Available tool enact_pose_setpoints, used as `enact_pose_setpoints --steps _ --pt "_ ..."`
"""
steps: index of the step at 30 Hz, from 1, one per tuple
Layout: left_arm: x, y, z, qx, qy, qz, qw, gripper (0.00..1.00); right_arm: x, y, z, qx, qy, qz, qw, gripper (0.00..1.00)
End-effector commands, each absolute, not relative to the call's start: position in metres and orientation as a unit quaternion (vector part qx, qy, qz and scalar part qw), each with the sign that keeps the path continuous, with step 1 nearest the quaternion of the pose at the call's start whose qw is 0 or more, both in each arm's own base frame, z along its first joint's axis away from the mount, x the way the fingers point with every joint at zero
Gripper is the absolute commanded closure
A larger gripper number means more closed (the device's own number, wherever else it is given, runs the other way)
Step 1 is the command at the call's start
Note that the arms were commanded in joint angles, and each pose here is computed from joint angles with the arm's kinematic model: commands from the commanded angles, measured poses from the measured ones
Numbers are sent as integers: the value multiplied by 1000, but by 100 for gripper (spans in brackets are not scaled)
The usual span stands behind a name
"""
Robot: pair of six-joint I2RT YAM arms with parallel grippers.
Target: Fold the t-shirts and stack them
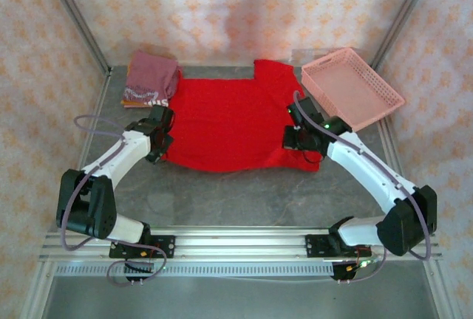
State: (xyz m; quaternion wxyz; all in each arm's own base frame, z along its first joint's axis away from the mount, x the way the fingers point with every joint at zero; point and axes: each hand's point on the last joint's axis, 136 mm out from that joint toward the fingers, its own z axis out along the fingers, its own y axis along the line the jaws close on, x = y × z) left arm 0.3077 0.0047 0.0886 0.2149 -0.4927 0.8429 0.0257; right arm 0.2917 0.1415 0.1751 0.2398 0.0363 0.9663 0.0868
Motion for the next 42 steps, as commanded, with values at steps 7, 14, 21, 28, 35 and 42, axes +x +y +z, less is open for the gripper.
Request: enact_pose_setpoints --steps 7,14,21,28,35,42 --pt "325 18 96 -507 831 49 224 100 320 127 184 27 964 62 259 100" --pt "334 25 96 -518 822 61 228 100 338 126 183 24 963 59 261 100" --pt "344 25 96 -520 822 61 225 100 355 122 186 23 962 50 268 100" --pt "350 25 95 -519 822 63 224 100 370 120 187 23 961 51 269 100" --pt "357 24 97 -517 823 61 226 100 385 123 187 16 961 46 272 100" --pt "361 27 96 -517 824 66 222 100 399 126 183 6 962 39 269 100"
